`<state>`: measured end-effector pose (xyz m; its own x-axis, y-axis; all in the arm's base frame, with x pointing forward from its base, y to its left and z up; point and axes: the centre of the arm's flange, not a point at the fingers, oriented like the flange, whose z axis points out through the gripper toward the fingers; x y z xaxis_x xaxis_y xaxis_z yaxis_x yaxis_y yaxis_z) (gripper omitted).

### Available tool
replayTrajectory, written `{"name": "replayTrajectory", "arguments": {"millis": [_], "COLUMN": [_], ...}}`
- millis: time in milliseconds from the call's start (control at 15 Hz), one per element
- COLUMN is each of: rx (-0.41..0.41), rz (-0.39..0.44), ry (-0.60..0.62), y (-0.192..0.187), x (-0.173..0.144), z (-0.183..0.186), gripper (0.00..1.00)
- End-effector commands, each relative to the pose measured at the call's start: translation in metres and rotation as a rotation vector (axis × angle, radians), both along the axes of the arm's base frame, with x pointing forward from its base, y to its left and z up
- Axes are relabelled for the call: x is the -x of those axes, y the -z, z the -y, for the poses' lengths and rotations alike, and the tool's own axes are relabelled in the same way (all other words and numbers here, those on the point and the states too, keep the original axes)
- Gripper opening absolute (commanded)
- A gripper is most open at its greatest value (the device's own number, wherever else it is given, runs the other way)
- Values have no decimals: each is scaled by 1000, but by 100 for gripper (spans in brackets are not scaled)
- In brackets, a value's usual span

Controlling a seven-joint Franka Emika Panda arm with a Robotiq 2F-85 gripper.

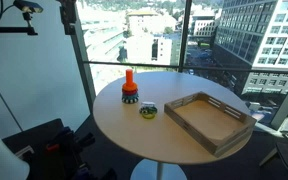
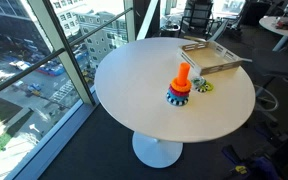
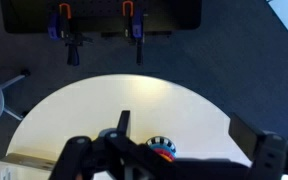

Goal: Remove the orange orange ring from the ring stacking stand and place it on the table

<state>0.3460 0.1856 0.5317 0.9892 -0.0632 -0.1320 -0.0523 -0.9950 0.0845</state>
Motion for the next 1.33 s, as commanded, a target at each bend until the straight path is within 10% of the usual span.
{"name": "replayTrajectory", "arguments": {"millis": [0,1267], "rx": [0,-34], "rz": [1,80], "ry": [0,8], "y": [0,19], "x": [0,-58], "z": [0,35], "gripper": [100,100]}}
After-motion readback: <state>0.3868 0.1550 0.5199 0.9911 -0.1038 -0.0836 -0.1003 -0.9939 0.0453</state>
